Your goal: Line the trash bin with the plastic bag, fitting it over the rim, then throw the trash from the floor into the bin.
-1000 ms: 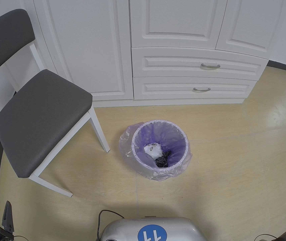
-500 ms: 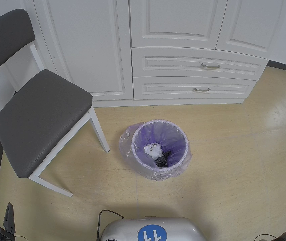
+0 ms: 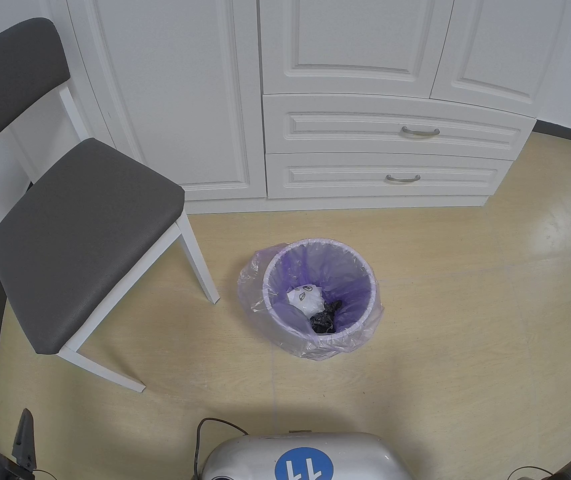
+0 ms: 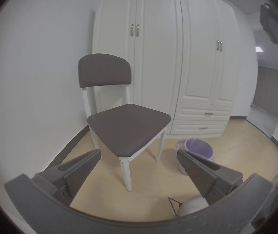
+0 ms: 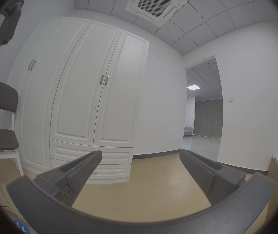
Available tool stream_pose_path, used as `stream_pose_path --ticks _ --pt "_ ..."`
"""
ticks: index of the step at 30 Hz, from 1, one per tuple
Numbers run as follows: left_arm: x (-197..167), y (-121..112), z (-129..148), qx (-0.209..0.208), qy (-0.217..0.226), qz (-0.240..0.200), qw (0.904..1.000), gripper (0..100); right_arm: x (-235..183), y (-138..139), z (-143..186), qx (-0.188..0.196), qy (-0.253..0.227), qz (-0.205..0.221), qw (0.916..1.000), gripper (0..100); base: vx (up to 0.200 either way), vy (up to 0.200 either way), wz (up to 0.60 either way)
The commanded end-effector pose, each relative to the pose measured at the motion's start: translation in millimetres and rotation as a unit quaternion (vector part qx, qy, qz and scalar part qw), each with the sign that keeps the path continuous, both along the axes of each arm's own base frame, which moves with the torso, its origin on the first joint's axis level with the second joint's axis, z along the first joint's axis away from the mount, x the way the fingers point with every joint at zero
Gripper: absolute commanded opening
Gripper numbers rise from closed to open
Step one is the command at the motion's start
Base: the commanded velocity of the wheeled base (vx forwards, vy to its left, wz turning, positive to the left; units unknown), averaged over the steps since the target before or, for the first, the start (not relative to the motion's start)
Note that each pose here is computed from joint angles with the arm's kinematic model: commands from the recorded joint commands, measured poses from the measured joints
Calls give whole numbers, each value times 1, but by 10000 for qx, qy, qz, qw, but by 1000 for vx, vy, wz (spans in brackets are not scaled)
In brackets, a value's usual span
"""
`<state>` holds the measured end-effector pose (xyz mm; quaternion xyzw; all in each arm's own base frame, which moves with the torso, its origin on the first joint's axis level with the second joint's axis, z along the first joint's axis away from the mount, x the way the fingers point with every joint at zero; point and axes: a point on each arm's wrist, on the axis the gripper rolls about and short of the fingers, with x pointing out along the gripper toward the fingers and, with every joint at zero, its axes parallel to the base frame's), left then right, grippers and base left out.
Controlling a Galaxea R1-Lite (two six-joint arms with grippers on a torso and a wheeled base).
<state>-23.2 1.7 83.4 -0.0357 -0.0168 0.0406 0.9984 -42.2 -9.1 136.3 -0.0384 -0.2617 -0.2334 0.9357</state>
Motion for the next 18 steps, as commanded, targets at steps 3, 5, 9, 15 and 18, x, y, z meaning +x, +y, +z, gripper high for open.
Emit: stream_pose_path --ticks 3,5,9,15,18 --pt "0 -1 -9 377 204 -315 9986 100 5 0 -12 -41 454 115 9989 100 0 0 0" --pt "1 -1 -8 331 201 -315 9988 100 8 2 -16 -166 663 369 9970 100 0 0 0" --pt "1 -1 -8 185 195 -287 9992 100 13 5 -26 -285 1108 1138 9869 100 0 0 0" --pt "1 -1 -8 200 195 -286 9992 100 19 8 -48 -252 2175 1972 9556 100 0 0 0" --pt "0 -1 -8 201 188 -286 9992 100 19 8 -50 -223 2275 1977 9532 100 0 0 0"
